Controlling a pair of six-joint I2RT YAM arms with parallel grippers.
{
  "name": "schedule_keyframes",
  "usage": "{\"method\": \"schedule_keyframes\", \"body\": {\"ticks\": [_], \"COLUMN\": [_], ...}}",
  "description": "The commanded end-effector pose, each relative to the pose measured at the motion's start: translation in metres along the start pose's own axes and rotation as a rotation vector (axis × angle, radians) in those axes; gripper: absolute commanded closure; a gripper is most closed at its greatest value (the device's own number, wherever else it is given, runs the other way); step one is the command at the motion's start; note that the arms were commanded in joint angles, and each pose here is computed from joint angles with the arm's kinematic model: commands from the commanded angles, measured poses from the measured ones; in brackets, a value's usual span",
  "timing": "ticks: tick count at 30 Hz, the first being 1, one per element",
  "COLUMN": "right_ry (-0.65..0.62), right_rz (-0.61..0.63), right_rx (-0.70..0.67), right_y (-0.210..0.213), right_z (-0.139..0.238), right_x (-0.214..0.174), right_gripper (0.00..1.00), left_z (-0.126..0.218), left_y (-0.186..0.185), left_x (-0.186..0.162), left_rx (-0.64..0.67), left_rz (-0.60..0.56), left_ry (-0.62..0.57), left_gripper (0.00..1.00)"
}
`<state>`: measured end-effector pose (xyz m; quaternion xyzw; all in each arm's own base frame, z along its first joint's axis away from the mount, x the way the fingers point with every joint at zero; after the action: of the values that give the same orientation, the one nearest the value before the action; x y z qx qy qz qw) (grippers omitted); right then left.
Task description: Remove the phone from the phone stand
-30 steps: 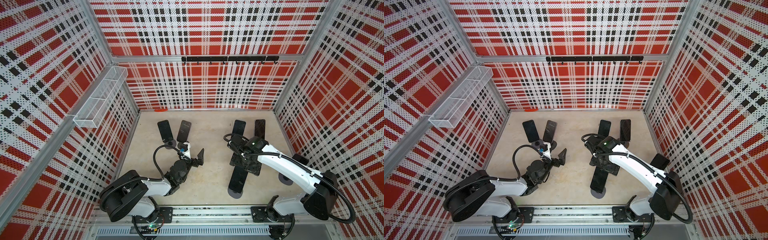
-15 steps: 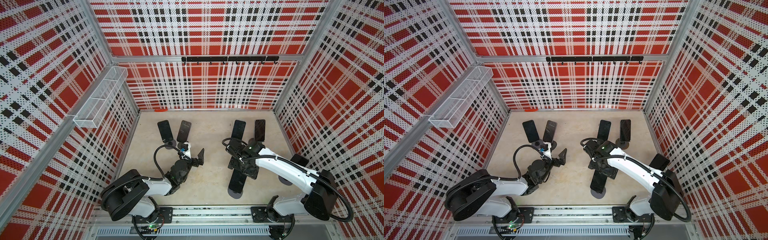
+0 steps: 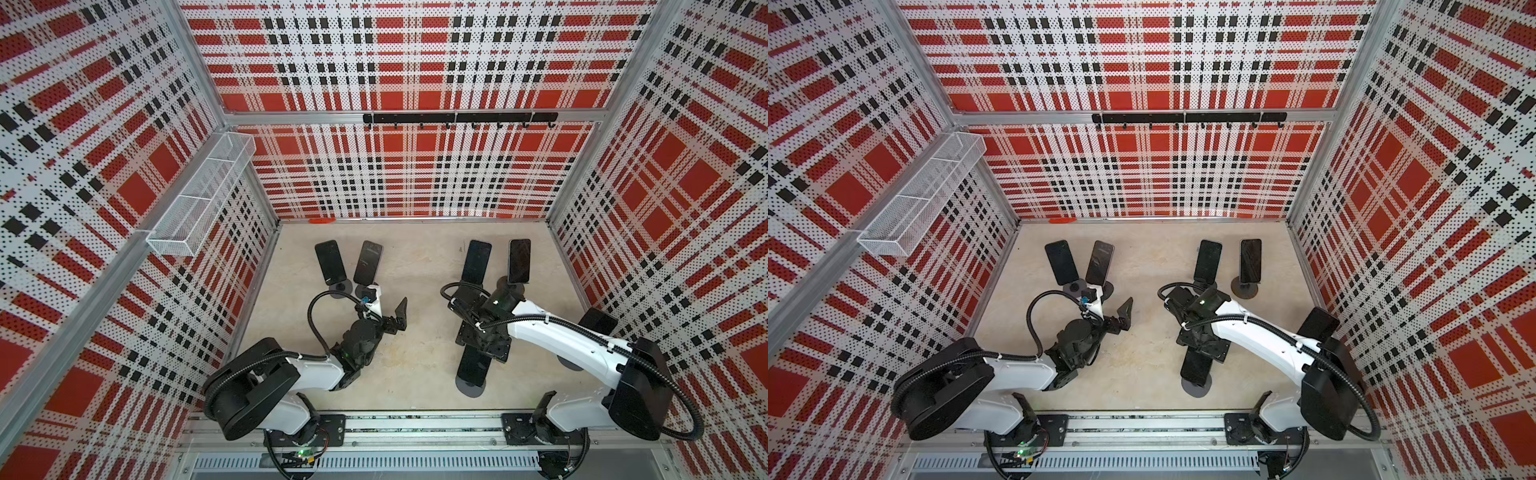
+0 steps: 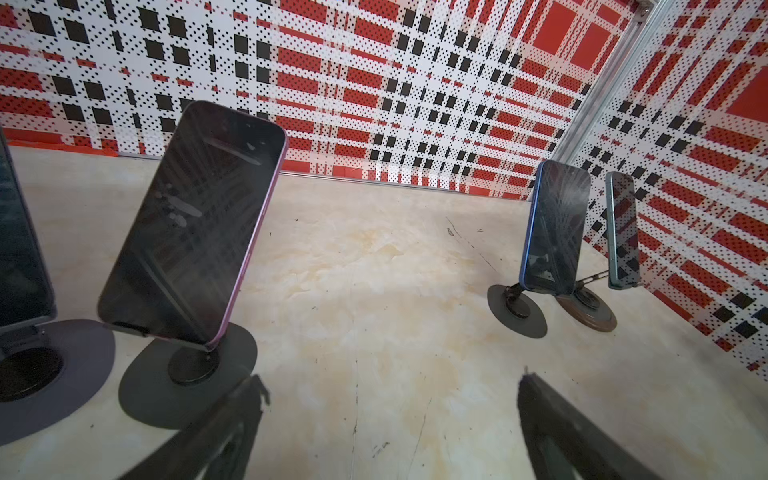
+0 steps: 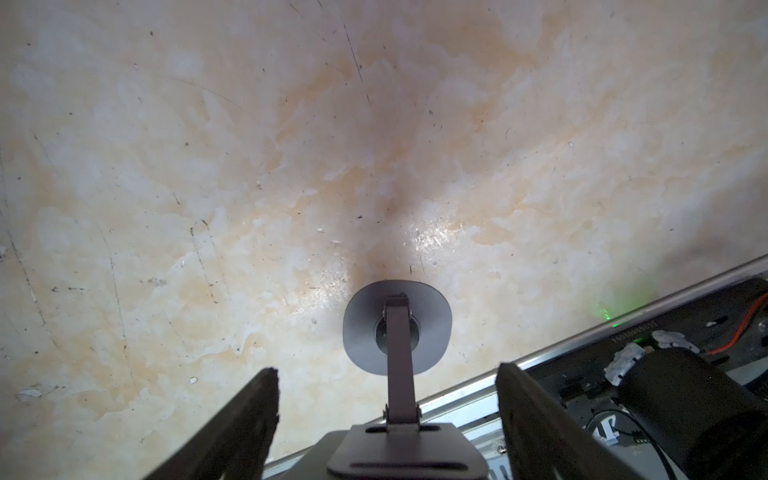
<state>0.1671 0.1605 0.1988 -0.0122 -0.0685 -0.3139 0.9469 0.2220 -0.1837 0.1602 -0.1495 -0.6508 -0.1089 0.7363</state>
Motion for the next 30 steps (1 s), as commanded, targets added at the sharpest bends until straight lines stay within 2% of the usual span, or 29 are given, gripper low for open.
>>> {"method": "schedule_keyframes", "body": {"ticks": [1,9,19,30], "right_ry": [-0.012,-0.019,-0.033,-0.084], "right_rz": [-0.009,-0.006,0.024,0.133], "right_rx": [0.002,0.015,0.038,0.12], "right_y": [-0.001,-0.006,-0.006,0.004], "right_z": [0.001,0.004,0.008,0.038], "right_x": [-0.001,-0.001,0.0,0.007], "right_gripper": [0.21,0.27,0.29,0.27], "left_z": [-0.004,-0.005,-0.007,-0.008], "left_y": [-0.003,-0.003,-0.002,-0.001], "left_x": [0.006,0.005,0.003,0.003], "left_rx": [0.016,0.028,0.043,0.05], "left_rz": [0.017,0.017,0.016,0.024], "left_ry": [-0.02,-0.014,-0.004,-0.001], "left_gripper": [0.02,0.02,0.02,0.02]}}
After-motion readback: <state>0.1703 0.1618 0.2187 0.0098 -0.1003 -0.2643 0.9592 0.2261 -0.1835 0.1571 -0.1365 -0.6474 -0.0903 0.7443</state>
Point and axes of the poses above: each gripper's point midway between its finger pads, its own z axis back along the fingers, its own y axis along the line the jaws close on, x = y × z, the point moved 9 cm from there along z, back along the fingers, and after that the axes turned 11 degrees about -z, right-handed, at the moved point
